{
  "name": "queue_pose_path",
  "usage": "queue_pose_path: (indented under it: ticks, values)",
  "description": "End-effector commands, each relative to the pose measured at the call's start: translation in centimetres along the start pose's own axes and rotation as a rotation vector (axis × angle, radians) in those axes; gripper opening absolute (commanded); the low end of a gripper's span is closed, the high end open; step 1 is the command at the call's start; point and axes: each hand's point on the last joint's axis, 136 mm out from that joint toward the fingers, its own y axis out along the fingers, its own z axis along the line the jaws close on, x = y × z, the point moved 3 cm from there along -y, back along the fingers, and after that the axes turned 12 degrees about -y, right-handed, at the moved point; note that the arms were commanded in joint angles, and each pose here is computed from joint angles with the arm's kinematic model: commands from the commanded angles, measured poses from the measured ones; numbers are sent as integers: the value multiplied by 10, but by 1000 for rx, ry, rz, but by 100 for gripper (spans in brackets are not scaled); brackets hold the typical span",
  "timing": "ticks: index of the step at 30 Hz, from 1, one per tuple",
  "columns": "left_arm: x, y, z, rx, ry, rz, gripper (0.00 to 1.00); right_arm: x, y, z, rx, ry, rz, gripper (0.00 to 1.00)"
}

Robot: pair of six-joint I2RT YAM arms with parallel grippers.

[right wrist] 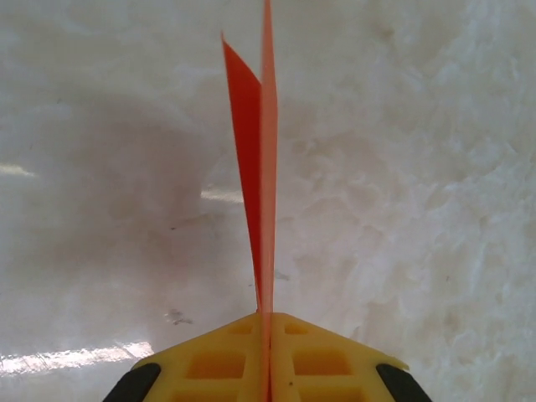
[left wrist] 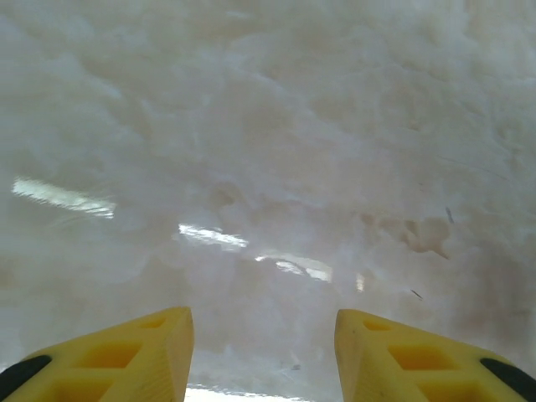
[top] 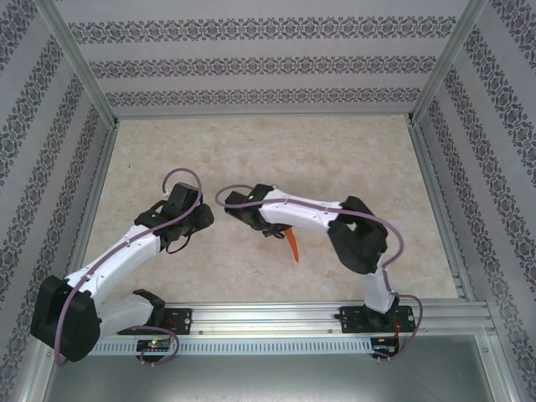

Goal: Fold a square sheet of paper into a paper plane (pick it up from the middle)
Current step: Turn over the paper at the center of the table, then fold the wing for the fifth time at the center of the table.

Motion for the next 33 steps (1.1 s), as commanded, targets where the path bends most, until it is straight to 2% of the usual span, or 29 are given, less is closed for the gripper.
queue_pose_path:
  ticks: [1,4,7,10,12,17,21,23,26,29,33]
  values:
    - [8,-10,24,63,-104,-64,50,5,-4,13,-29,-22,-6,9]
    - [11,-17,35,74,-149,-111,56,9,3,41,65,-8,-4,11]
    - [15,-27,44,80,-176,-161,57,12,8,65,175,11,-1,16]
    - [20,-38,48,64,-193,-212,65,14,1,88,332,29,-21,30]
    - [23,-43,48,45,-191,-235,66,21,-14,95,452,61,-84,40]
    - [22,-44,37,-8,-142,-213,67,40,-64,69,678,195,-291,70]
    - [16,-34,22,-69,-90,-141,68,36,-83,33,743,274,-394,76]
    - [11,-29,9,-118,-52,-86,68,29,-85,15,797,322,-446,75]
    - [-1,-18,-12,-205,0,22,69,15,-71,-4,897,440,-493,68]
    - [-17,-7,-33,-276,42,164,69,0,-56,-8,1058,514,-518,52]
    - [-47,11,-48,-286,89,325,69,-18,-28,1,1109,523,-393,28]
